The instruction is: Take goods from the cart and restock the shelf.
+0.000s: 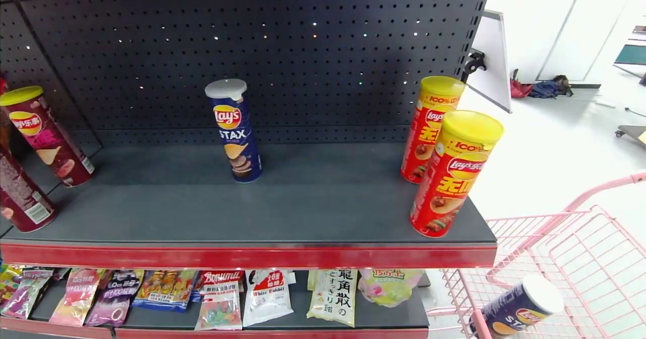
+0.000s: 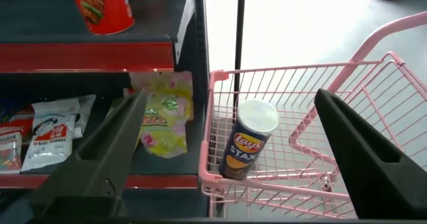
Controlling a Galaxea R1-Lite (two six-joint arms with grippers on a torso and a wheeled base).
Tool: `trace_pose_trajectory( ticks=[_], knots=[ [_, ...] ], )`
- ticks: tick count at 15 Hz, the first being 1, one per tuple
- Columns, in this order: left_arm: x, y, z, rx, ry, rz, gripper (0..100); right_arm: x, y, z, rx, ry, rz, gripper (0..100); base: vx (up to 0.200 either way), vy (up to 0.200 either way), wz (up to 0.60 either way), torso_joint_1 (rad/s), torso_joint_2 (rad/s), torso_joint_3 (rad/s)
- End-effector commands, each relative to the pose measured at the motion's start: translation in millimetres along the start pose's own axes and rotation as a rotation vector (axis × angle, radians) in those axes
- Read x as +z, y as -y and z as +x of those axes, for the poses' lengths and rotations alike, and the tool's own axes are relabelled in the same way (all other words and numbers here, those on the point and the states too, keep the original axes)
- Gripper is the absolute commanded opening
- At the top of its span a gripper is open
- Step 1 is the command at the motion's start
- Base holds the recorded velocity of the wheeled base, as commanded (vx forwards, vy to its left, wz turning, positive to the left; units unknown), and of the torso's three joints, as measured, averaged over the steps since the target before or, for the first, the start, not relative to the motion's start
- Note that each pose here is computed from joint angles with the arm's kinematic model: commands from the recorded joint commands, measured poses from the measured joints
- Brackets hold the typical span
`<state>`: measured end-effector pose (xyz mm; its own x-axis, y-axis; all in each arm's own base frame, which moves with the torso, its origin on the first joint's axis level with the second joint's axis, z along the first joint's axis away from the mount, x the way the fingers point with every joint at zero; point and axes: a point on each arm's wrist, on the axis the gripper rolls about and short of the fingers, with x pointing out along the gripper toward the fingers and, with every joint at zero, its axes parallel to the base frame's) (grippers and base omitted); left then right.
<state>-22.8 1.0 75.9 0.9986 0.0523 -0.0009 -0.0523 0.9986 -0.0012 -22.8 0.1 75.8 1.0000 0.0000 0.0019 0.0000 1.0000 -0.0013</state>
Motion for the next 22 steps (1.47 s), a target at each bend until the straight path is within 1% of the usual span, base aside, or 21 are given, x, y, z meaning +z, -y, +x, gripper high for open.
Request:
trace_pose_trajectory(
  ticks=[1,2,11,18,22],
  knots=[
    [0.0,0.0,0.0,0.001,0.001,0.0,100,-0.2,0.0,0.0,0.002,0.0,0.0,100,0.0,0.0,0.0,0.0,0.0,0.0],
    [0.0,0.0,0.0,0.001,0.001,0.0,100,-0.1,0.0,0.1,0.002,-0.002,0.0,100,0.0,0.0,0.0,0.0,0.0,0.0],
    [0.0,0.0,0.0,0.001,0.001,0.0,100,-0.2,0.0,0.0,0.002,0.0,0.0,100,0.0,0.0,-0.6,0.002,0.0,0.003],
    [0.0,0.0,0.0,0.001,0.001,0.0,100,0.0,0.1,0.1,0.0,0.0,0.001,100,0.0,0.0,0.0,0.0,0.0,0.0],
    [0.0,0.0,0.0,0.001,0.001,0.0,100,0.0,0.1,0.0,0.0,0.001,0.001,100,0.0,0.0,0.0,-0.121,0.28,0.168]
  ],
)
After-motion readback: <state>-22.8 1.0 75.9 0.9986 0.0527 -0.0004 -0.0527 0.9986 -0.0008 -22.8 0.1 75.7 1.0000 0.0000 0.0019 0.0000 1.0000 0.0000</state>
